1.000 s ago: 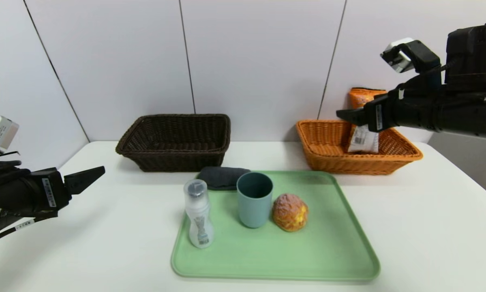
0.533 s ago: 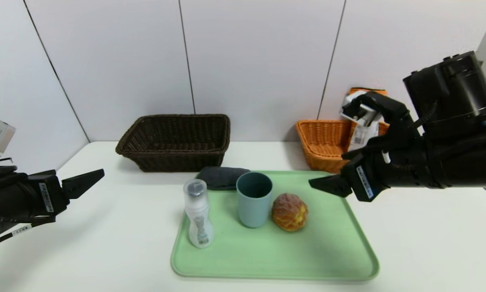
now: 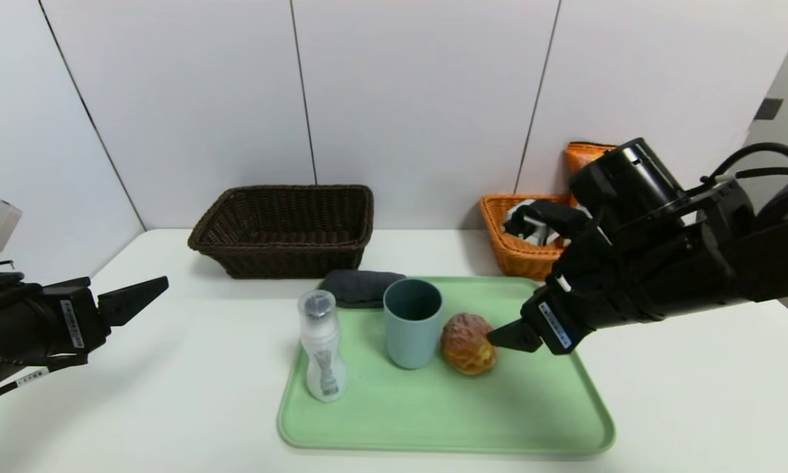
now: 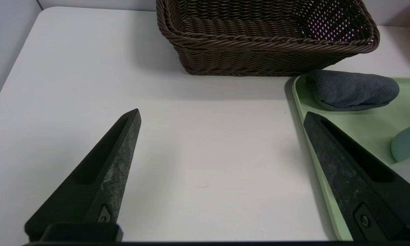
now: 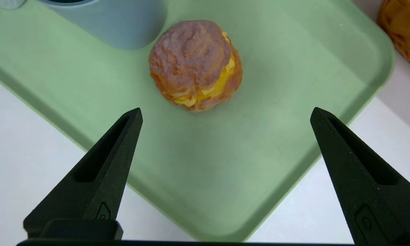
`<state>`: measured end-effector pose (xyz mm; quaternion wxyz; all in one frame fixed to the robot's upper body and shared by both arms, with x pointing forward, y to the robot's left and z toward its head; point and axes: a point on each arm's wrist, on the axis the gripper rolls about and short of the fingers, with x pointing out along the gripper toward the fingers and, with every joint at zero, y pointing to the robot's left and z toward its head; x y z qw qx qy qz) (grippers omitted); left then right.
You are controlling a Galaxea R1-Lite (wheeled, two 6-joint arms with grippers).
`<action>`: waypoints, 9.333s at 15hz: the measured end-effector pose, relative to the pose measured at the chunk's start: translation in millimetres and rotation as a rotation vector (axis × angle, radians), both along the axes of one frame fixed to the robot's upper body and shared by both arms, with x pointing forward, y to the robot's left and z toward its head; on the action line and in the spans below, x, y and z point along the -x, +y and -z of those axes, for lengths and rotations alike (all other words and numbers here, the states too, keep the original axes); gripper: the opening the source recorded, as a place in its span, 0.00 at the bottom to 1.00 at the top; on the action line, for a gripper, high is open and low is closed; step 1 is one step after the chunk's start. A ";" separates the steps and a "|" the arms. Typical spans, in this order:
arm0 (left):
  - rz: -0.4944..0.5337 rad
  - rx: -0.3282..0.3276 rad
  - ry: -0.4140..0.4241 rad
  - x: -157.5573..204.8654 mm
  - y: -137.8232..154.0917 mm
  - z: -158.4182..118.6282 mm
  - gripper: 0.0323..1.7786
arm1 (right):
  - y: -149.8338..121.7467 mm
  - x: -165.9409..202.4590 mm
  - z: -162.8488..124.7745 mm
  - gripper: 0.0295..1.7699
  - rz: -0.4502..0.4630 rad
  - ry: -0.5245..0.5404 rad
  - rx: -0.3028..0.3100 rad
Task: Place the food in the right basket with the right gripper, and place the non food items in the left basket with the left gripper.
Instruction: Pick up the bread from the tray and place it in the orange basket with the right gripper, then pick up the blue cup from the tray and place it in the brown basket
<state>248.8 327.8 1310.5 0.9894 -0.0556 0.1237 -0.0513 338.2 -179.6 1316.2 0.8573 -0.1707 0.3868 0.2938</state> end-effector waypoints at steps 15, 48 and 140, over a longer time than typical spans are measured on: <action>0.000 -0.001 0.034 -0.8 0.0 8.1 0.95 | 33.6 -44.5 49.2 0.96 -0.053 0.104 0.050; 0.004 0.007 0.017 -4.4 -0.2 7.3 0.95 | -86.5 -102.8 -46.0 0.46 0.275 -0.401 -0.134; 0.003 0.022 -0.001 24.7 0.5 28.5 0.95 | 78.3 -36.8 159.7 0.96 -0.218 -0.528 -0.628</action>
